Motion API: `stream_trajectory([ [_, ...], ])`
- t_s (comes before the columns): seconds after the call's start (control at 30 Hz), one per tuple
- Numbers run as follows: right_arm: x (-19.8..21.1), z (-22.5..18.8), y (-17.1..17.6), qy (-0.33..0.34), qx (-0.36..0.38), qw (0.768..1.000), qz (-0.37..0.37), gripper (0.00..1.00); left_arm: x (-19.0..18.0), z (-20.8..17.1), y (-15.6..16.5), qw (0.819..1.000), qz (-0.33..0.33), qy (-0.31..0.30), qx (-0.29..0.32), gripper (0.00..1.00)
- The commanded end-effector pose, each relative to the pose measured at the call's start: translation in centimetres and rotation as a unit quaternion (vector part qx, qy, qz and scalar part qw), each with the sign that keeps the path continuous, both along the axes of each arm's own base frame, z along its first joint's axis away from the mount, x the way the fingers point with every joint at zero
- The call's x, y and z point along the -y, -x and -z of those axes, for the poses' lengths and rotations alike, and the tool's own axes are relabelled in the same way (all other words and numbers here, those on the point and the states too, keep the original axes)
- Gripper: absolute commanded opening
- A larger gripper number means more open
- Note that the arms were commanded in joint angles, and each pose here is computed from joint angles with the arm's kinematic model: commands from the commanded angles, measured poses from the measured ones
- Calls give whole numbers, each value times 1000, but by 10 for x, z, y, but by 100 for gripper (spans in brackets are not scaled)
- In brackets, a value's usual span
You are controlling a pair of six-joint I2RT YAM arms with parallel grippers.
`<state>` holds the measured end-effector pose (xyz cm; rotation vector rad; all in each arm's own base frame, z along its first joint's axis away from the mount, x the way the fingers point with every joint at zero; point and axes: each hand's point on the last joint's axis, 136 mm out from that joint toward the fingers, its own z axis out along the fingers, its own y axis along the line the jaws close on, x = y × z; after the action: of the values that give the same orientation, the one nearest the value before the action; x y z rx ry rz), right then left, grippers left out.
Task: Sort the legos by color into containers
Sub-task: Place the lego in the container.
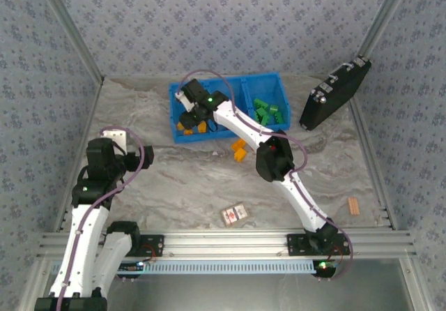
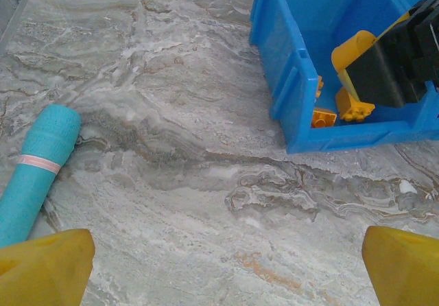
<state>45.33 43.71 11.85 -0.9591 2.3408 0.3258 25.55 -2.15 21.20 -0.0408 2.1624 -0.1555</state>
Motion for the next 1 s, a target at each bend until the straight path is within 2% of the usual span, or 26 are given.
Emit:
stream_trajectory([
  [0.0,-1,-14,3,-16,1,1000,-12,58,2,-6,-5,1000,8,0,15,100],
  [0.17,1,-34,7,-35,12,999,-15,63,3,-3,-6,1000,10,2,8,100],
  [0.37,13,-65,12,-48,29,998,-7,60,4,-3,-4,1000,13,6,8,100],
  [0.63,70,-111,43,-43,64,996,41,57,5,-5,-2,1000,14,7,11,100],
  [0.77,114,-100,72,-13,53,995,82,58,4,-9,-1,1000,13,6,23,100],
  [0.97,171,-50,111,21,4,987,157,62,7,-3,-7,1000,16,11,14,100],
])
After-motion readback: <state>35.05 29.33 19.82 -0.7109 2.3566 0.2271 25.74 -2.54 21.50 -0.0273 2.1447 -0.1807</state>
